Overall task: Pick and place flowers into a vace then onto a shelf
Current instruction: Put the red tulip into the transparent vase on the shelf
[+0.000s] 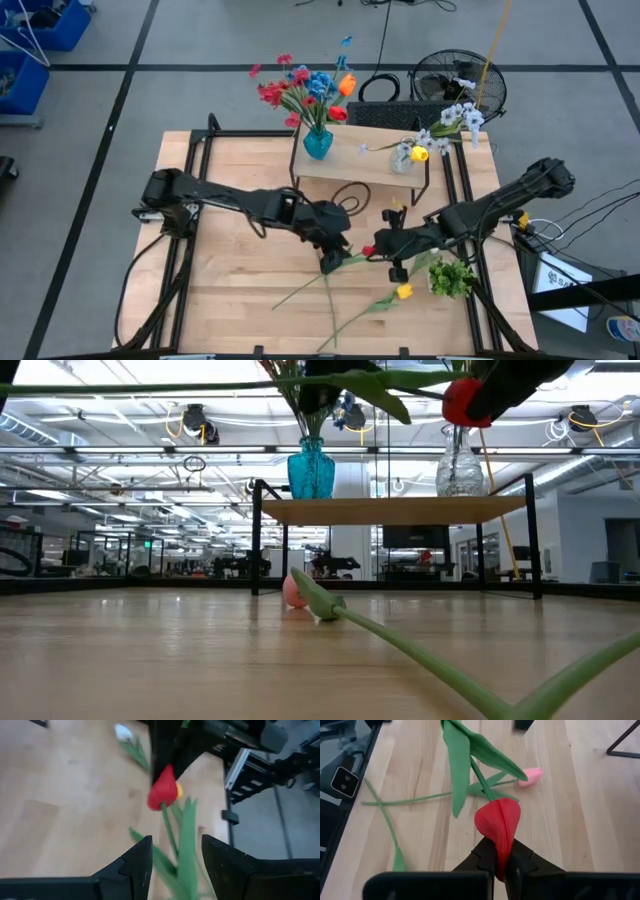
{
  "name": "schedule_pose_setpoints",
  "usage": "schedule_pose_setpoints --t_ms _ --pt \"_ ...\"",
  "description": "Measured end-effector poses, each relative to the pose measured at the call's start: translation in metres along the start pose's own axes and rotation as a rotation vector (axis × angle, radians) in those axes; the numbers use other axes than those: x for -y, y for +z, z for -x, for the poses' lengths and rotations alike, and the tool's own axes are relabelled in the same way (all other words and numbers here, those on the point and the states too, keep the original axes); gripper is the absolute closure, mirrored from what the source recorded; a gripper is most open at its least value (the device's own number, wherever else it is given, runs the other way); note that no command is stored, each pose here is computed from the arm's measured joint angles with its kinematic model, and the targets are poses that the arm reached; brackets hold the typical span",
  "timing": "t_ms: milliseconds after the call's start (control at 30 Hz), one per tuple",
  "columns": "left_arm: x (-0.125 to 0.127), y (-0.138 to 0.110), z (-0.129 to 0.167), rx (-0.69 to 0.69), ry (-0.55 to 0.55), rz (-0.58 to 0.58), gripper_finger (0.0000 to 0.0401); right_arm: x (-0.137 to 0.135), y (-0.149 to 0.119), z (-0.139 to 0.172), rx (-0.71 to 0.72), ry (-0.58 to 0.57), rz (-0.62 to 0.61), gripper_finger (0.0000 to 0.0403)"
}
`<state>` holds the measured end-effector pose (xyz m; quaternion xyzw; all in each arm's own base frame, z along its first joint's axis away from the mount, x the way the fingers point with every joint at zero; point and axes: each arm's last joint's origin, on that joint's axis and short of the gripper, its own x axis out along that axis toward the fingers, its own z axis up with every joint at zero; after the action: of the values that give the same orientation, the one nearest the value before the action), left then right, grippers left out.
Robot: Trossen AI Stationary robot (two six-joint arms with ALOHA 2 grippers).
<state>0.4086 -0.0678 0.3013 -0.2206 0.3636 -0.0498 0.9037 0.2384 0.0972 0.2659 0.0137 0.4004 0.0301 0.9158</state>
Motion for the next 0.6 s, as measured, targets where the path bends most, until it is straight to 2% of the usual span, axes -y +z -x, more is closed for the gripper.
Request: schedule_pose_setpoints --t_ms 267,467,533,600 --pt "-0.010 -0.008 -0.032 -0.043 -0.004 0.022 0.0226 0.000 0.000 -0.001 0.000 0.001 0.004 0.0395" --pt "-0.013 -0.011 -0.044 -0.052 -0.003 -0.024 0.0228 0.000 0.001 -0.001 0.005 0.003 0.003 0.0394" --pt "-0.012 -0.009 -0.045 -0.033 -0.013 -0.032 0.0243 -0.001 0.001 -0.001 0.011 0.006 0.001 0.0394" --pt "-0.013 -0.010 -0.046 -0.040 -0.007 -0.031 0.0274 -0.001 0.002 -0.001 0.019 0.008 -0.003 0.0394"
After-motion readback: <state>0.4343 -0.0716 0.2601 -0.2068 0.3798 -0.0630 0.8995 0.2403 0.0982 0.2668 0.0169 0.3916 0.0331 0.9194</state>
